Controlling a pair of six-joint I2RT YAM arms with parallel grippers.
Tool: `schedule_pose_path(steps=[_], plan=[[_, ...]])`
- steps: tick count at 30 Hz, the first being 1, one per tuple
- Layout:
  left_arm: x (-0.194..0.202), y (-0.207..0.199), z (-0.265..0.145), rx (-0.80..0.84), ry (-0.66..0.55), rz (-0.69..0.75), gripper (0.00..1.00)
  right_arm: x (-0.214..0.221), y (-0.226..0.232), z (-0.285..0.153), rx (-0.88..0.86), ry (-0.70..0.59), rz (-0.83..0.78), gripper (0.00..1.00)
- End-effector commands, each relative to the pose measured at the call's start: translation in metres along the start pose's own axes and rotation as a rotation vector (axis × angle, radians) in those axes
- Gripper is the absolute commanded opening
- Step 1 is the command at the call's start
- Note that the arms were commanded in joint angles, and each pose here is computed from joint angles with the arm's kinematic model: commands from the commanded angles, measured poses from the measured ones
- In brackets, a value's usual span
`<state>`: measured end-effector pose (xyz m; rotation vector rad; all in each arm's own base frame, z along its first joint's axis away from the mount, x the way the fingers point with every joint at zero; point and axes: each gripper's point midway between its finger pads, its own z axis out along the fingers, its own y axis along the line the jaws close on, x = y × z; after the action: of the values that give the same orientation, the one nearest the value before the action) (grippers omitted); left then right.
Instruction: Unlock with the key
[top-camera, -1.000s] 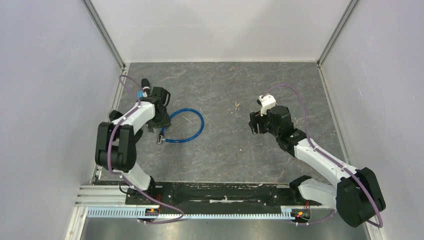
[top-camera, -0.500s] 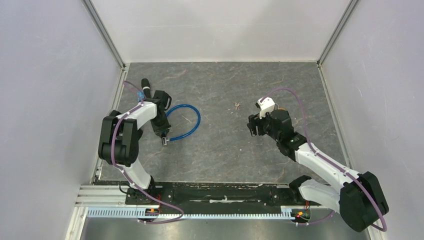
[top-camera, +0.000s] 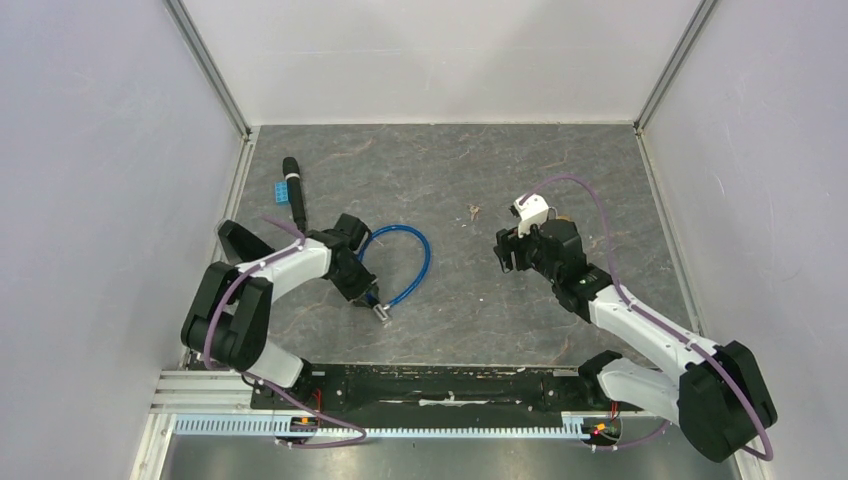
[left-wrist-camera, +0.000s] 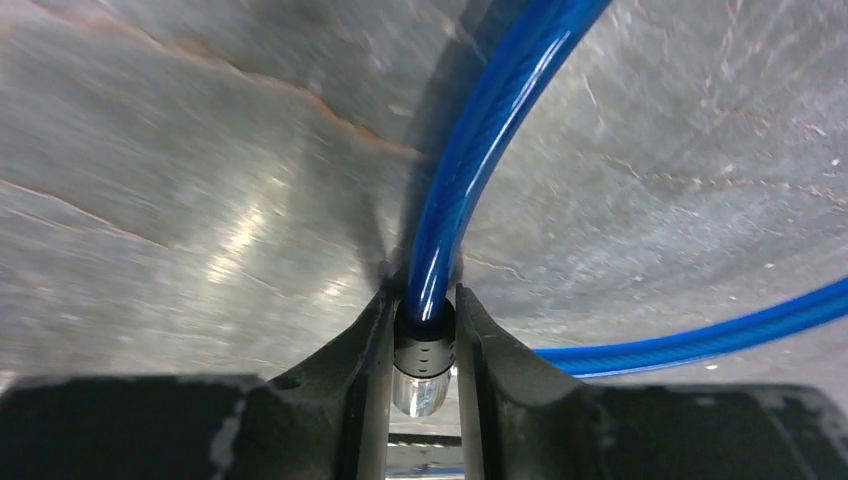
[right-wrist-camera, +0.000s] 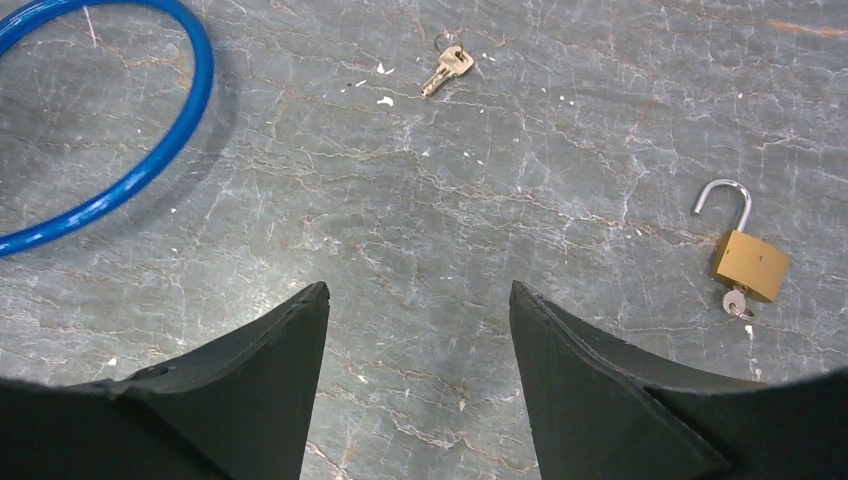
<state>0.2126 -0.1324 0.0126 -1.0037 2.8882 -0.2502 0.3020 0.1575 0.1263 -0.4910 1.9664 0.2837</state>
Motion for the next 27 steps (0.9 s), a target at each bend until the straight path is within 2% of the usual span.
schedule_pose_path(steps=[1,7,14,21,27], plan=[[0.013,-0.046,-0.001,0.129,0.017,-0.223,0.34,-0.004,0.004,0.007,-0.016,0.017,0.003,0.69],[0.014,-0.066,-0.009,0.200,0.012,-0.233,0.59,-0.007,0.014,0.024,-0.067,0.063,0.039,0.68],[-0.007,-0.053,-0.043,0.260,-0.163,-0.137,0.76,-0.020,0.010,0.065,-0.077,0.082,0.087,0.64],[-0.058,-0.040,-0.120,0.307,-0.545,0.163,0.84,-0.025,-0.019,0.119,-0.011,0.122,0.094,0.62],[-0.093,-0.041,-0.192,0.343,-0.877,0.387,0.84,-0.024,-0.028,0.161,0.001,0.161,0.069,0.63]])
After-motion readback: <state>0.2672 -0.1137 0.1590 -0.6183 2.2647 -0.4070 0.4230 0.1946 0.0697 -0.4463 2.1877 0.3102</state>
